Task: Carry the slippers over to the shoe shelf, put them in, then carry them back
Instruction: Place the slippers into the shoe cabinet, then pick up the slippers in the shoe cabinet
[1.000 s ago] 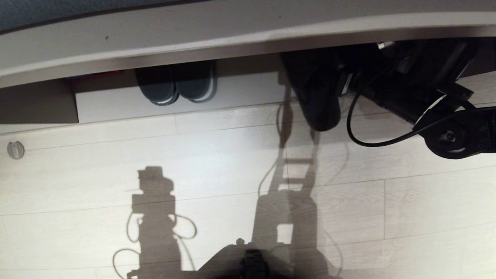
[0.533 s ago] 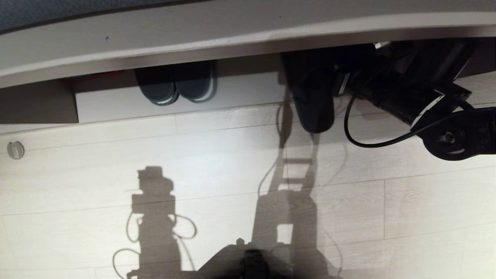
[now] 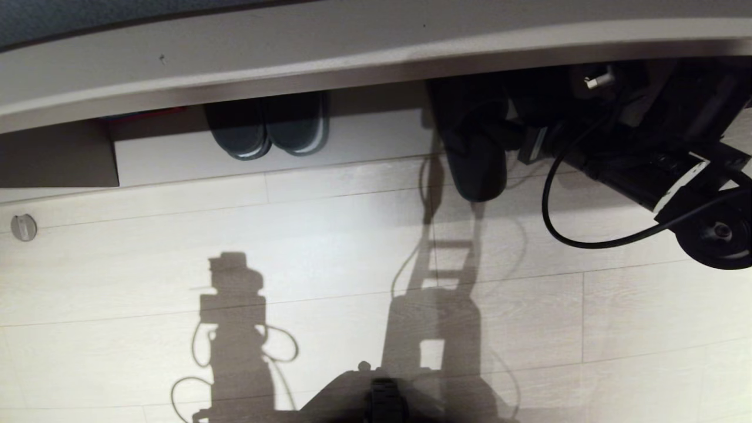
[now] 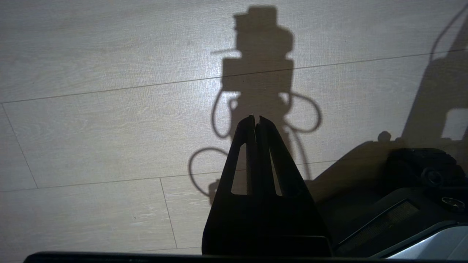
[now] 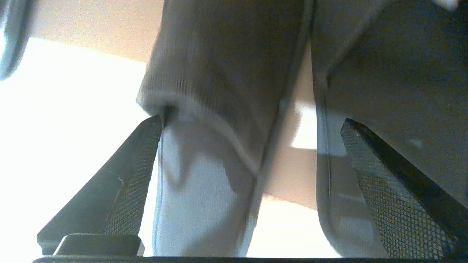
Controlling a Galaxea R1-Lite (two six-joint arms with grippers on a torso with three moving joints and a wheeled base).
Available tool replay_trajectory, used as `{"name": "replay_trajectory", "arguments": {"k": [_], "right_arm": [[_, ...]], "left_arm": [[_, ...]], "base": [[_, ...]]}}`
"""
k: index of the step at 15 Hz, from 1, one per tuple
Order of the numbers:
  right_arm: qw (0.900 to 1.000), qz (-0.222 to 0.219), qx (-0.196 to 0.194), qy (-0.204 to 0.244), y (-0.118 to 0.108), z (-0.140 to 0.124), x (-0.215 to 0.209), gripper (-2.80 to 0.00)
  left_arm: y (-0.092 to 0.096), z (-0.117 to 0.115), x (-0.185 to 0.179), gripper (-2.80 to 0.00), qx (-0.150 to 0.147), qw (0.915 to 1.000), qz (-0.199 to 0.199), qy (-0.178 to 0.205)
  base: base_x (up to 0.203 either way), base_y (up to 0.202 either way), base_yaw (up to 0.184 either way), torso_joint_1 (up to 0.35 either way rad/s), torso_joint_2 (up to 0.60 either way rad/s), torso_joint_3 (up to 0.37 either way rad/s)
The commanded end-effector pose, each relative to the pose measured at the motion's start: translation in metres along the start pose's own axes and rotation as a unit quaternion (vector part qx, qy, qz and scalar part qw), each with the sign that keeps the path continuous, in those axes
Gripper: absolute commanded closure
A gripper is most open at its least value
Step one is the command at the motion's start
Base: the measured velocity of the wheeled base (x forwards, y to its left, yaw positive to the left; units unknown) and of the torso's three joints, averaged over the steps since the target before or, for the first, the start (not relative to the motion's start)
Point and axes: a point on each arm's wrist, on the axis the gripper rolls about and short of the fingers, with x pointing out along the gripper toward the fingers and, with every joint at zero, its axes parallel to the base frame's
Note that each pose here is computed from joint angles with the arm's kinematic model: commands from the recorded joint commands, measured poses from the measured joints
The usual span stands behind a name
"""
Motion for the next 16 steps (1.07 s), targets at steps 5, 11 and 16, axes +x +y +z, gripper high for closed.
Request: {"name": "replay_trajectory", "arguments": {"k": [5,11,16], "right_arm": [[1.000,-0.003,-0.007,-0.007,0.004,0.006,-0.041,-2.80],[1.000,-0.006,-0.015,-0.013,0.009,0.020,-0.114,-2.80],[0.999,-0.011,-0.016,-0.035,0.012,0.055,-0.184,0.00]], "left_arm": [[0.000,0.000,0.000,0.00,0.000,1.0000,0.001,0.000],[0.000,0.000,0.000,0.00,0.000,1.0000,0.001,0.000],[0.000,0.000,0.000,0.00,0.001,1.0000,0.001,0.000]], "base": [[0.000,0.000,0.000,0.000,0.00,0.000],[0.000,0.000,0.000,0.000,0.00,0.000],[0.000,0.000,0.000,0.000,0.00,0.000]]}}
